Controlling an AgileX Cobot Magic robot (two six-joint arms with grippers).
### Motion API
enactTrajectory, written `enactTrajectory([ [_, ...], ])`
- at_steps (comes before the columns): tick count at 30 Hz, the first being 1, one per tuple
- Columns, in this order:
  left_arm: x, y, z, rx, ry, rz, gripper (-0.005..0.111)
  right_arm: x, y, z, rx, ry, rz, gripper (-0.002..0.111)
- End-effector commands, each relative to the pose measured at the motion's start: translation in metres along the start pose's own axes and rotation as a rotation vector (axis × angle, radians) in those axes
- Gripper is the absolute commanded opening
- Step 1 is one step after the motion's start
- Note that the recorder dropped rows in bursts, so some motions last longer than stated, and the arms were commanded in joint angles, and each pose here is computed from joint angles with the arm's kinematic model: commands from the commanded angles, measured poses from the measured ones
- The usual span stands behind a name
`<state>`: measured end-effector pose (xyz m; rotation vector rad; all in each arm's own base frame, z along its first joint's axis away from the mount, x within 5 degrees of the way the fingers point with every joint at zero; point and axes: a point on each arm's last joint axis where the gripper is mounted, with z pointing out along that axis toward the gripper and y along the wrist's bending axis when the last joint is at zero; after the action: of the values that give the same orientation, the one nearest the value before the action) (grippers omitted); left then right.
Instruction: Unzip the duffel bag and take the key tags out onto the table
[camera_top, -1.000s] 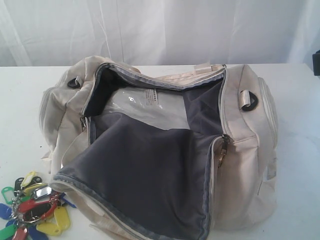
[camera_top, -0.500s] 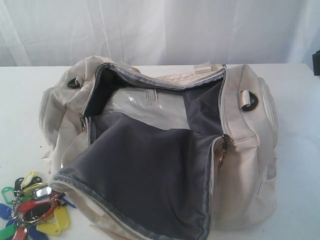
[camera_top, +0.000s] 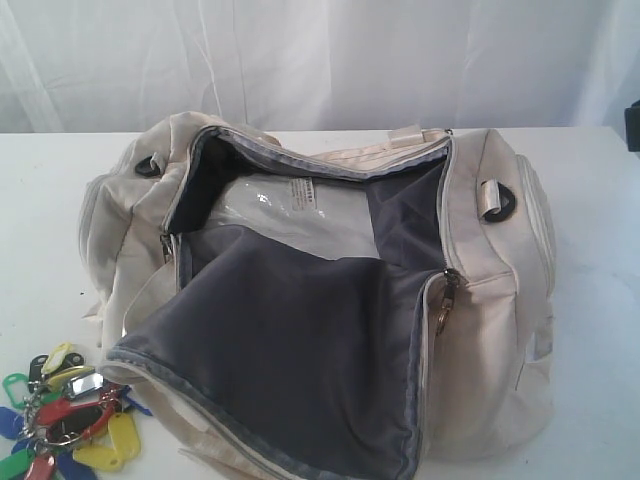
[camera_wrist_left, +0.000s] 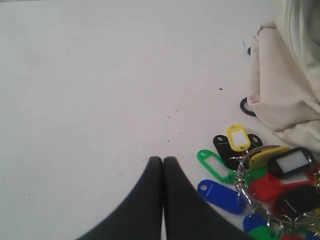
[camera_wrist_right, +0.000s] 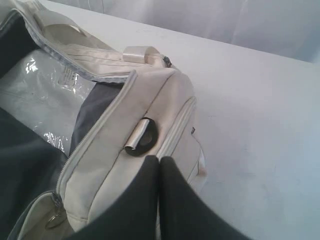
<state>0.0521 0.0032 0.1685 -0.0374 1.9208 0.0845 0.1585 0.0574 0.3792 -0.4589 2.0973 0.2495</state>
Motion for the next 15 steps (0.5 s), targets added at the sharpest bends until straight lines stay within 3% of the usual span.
enactTrajectory([
  [1,0.0011,0.0006,0.0002,-0.011,0.0,-0.035,0.0,-0.0002,-0.0002,-0.0001,0.002,-0.01,-0.003,0.0],
  [10,0.0013,0.0011,0.0002,-0.017,0.002,-0.061,0.0,-0.0002,-0.0002,-0.0001,0.002,-0.01,-0.003,0.0],
  [15,0.0012,-0.0017,0.0002,0.035,0.001,-0.038,0.0,-0.0002,-0.0002,-0.0001,0.002,-0.01,-0.003,0.0],
])
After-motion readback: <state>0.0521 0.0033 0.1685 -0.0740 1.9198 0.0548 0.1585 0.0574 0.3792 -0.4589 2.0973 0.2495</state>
